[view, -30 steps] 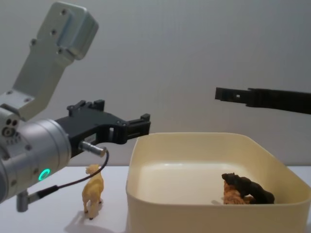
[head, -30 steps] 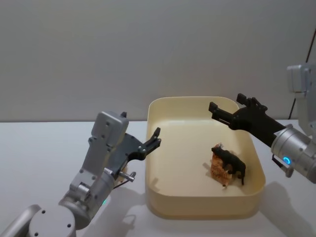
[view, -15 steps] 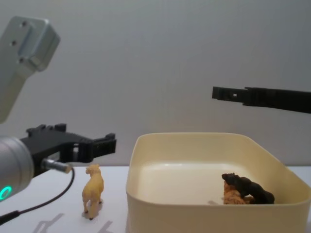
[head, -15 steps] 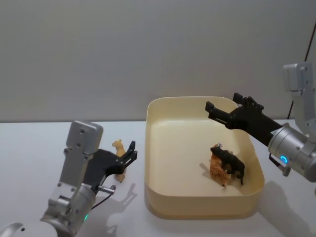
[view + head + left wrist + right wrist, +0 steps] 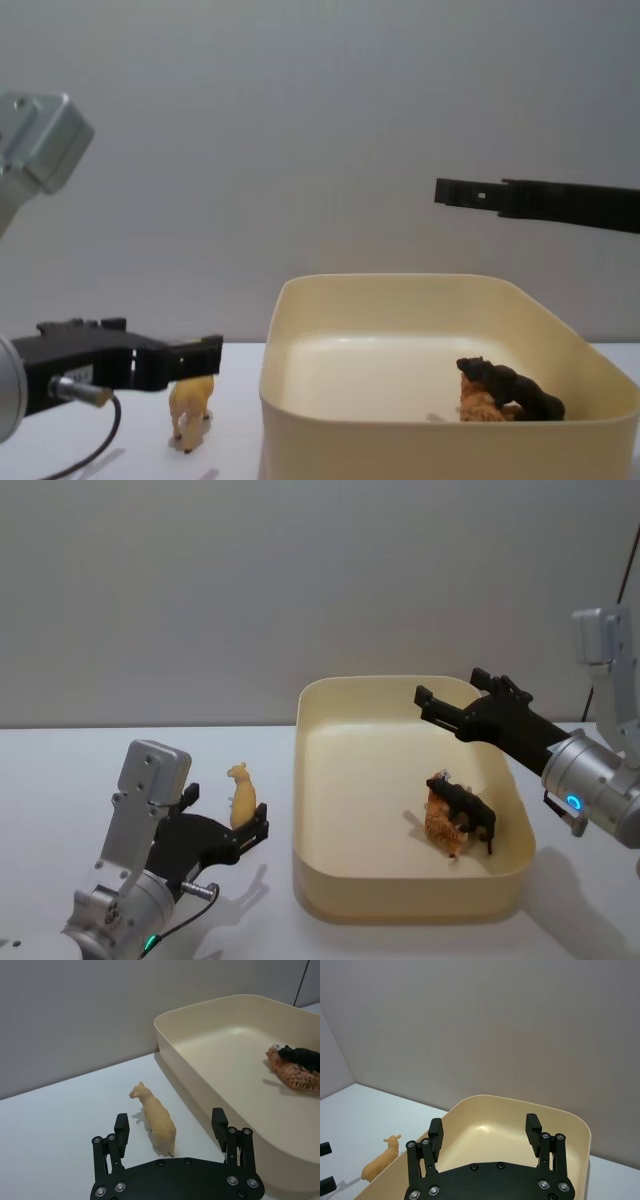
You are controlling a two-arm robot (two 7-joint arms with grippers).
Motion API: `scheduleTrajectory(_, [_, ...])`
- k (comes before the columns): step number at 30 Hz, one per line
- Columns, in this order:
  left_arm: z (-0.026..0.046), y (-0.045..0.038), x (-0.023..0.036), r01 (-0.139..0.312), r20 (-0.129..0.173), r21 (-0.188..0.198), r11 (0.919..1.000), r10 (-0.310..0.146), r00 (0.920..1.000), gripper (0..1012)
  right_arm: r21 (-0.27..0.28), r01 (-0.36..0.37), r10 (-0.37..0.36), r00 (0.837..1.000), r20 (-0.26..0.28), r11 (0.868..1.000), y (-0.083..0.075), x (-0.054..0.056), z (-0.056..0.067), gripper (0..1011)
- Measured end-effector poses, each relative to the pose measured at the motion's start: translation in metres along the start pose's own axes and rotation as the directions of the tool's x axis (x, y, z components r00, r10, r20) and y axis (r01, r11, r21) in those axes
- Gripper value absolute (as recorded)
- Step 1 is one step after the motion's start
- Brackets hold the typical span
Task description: Pick up the toy alternately with two hands and place it into the central storage box.
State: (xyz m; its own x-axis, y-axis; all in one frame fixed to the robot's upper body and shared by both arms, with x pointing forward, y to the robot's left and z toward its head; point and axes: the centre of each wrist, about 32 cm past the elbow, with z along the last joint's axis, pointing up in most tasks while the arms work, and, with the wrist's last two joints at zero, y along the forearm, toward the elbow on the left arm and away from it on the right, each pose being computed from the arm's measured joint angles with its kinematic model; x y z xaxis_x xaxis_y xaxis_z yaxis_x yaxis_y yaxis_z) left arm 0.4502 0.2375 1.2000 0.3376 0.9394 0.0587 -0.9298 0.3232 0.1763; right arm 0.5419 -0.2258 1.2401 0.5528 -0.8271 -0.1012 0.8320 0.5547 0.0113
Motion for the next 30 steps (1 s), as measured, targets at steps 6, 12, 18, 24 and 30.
scheduleTrajectory(6, [-0.0048, -0.0059, 0.0137, 0.071, -0.006, 0.027, 0.9971, -0.071, 0.9975, 1001, 0.001, -0.001, 0.001, 1.000, 0.000, 1.000, 0.000, 0.000, 0.000, 1001])
scheduleTrajectory(12, [-0.0098, -0.0131, 0.0262, 0.131, -0.010, 0.044, 0.9904, -0.131, 0.9914, 1001, 0.001, -0.001, 0.001, 1.000, 0.000, 1.000, 0.000, 0.000, 0.000, 1001])
scheduleTrajectory(18, [-0.0168, -0.0202, 0.0398, 0.156, -0.021, 0.058, 0.9861, -0.155, 0.9877, 1001, 0.001, -0.001, 0.001, 1.000, 0.000, 1.000, 0.000, 0.000, 0.000, 1001])
scheduleTrajectory(24, [-0.0215, -0.0251, 0.0494, 0.153, -0.028, 0.065, 0.9862, -0.151, 0.9881, 1002, 0.001, -0.001, 0.001, 1.000, 0.000, 1.000, 0.000, 0.000, 0.000, 1001])
scheduleTrajectory(30, [-0.0264, -0.0325, 0.0595, 0.151, -0.038, 0.066, 0.9863, -0.149, 0.9881, 1001, 0.001, -0.001, 0.001, 1.000, 0.000, 1.000, 0.000, 0.000, 0.000, 1001])
